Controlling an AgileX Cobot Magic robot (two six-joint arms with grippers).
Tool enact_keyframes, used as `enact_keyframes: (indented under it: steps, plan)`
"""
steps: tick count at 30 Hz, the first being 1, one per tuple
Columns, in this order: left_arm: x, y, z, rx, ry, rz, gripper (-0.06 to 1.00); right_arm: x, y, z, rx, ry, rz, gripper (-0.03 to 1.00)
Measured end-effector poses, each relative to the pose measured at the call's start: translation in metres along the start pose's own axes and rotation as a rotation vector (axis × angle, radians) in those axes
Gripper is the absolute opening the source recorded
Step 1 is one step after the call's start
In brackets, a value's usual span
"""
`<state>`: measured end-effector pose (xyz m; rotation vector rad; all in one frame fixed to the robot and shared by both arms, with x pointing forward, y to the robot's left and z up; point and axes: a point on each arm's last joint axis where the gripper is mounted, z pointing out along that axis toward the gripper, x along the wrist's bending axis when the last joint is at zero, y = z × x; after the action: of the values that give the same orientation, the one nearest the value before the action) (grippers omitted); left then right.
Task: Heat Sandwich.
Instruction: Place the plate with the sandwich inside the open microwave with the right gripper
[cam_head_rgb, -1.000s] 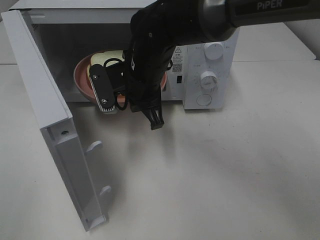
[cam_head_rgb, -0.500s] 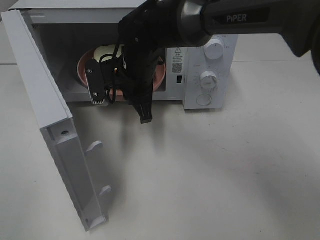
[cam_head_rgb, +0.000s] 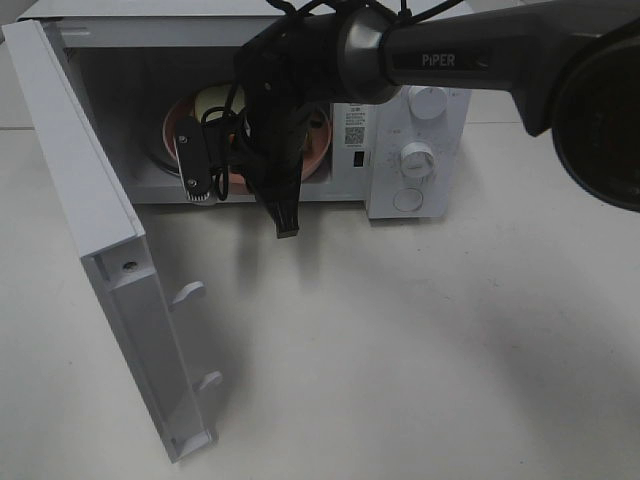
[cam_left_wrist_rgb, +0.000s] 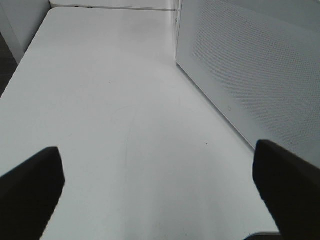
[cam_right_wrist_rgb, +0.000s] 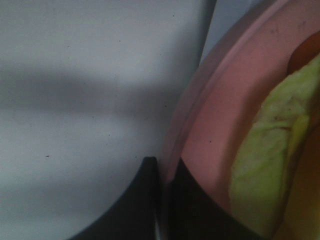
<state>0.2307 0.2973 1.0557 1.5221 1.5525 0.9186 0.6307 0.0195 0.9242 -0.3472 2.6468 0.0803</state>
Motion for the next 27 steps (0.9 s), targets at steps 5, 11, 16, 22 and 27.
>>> enact_keyframes:
  steps: [5, 11, 16, 22, 27]
  plan:
    - [0.000, 0.000, 0.000, 0.000, 0.000, 0.000, 0.97, -0.007, -0.002, 0.004, -0.001, -0.015, 0.008, 0.04]
    - [0.000, 0.000, 0.000, 0.000, 0.000, 0.000, 0.97, -0.016, -0.003, 0.007, -0.006, -0.037, 0.020, 0.04]
    - [0.000, 0.000, 0.000, 0.000, 0.000, 0.000, 0.97, -0.016, -0.003, 0.011, 0.000, -0.039, -0.004, 0.04]
    - [0.000, 0.000, 0.000, 0.000, 0.000, 0.000, 0.97, -0.016, -0.004, 0.012, 0.002, -0.039, -0.009, 0.04]
    - [0.000, 0.000, 0.000, 0.000, 0.000, 0.000, 0.97, -0.017, -0.003, 0.013, -0.001, -0.045, 0.018, 0.06]
